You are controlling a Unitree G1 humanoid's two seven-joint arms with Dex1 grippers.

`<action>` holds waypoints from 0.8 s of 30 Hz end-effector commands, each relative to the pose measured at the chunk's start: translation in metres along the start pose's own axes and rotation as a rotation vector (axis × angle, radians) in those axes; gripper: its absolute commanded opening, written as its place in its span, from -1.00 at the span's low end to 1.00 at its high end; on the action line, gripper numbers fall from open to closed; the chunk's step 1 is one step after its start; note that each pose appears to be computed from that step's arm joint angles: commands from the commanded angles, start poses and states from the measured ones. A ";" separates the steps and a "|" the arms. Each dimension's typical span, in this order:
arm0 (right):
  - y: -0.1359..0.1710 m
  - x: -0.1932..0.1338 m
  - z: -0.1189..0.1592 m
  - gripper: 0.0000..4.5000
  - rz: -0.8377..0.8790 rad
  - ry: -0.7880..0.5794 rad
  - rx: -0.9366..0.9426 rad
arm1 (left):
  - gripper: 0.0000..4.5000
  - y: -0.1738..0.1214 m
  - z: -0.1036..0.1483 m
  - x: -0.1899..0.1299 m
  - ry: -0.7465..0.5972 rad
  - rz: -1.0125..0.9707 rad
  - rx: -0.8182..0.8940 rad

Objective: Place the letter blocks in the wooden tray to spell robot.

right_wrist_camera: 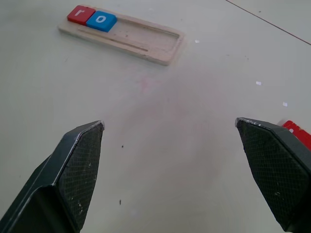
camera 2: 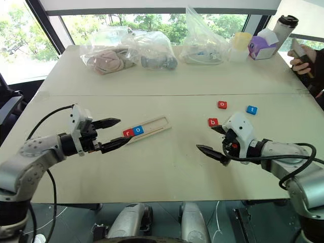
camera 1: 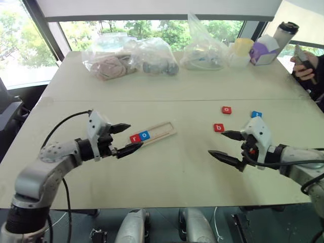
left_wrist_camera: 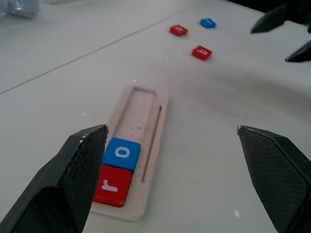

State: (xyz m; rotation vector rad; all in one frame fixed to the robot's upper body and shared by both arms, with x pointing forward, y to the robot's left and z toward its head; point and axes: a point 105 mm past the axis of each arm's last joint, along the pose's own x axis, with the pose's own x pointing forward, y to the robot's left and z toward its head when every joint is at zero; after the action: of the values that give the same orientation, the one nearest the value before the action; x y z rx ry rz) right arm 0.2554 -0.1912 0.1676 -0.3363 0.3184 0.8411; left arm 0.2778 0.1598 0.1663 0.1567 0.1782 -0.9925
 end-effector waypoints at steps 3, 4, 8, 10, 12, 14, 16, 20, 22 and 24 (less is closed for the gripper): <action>-0.017 -0.012 0.012 0.98 -0.019 -0.015 -0.084 | 1.00 0.002 0.019 -0.008 -0.019 -0.060 0.058; -0.019 -0.012 0.013 0.98 -0.020 -0.017 -0.088 | 1.00 0.002 0.022 -0.008 -0.024 -0.061 0.060; -0.022 -0.011 0.017 0.98 -0.013 -0.023 -0.109 | 1.00 0.004 0.026 -0.011 -0.020 -0.056 0.073; -0.024 -0.011 0.020 0.98 -0.014 -0.020 -0.125 | 1.00 0.006 0.026 -0.012 -0.017 -0.054 0.071; -0.026 -0.011 0.023 0.98 -0.012 -0.023 -0.134 | 1.00 0.006 0.025 -0.012 -0.013 -0.055 0.069; -0.026 -0.009 0.023 0.98 -0.006 -0.019 -0.145 | 1.00 0.005 0.021 -0.013 0.003 -0.058 0.072; -0.026 -0.007 0.024 0.98 -0.001 -0.015 -0.153 | 1.00 0.006 0.020 -0.014 0.009 -0.055 0.074; -0.026 -0.003 0.031 0.98 0.012 -0.031 -0.164 | 1.00 0.007 0.019 -0.016 0.020 -0.056 0.078; -0.024 -0.002 0.032 0.98 0.027 -0.028 -0.173 | 1.00 0.007 0.017 -0.016 0.027 -0.057 0.081; -0.023 -0.001 0.032 0.98 0.031 -0.025 -0.175 | 1.00 0.007 0.017 -0.017 0.033 -0.057 0.084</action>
State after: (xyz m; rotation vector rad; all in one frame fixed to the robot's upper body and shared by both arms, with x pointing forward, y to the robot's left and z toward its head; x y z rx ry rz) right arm 0.2766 -0.1933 0.1918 -0.4507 0.2568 0.9080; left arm 0.2771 0.1724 0.1775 0.2072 0.2068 -1.0540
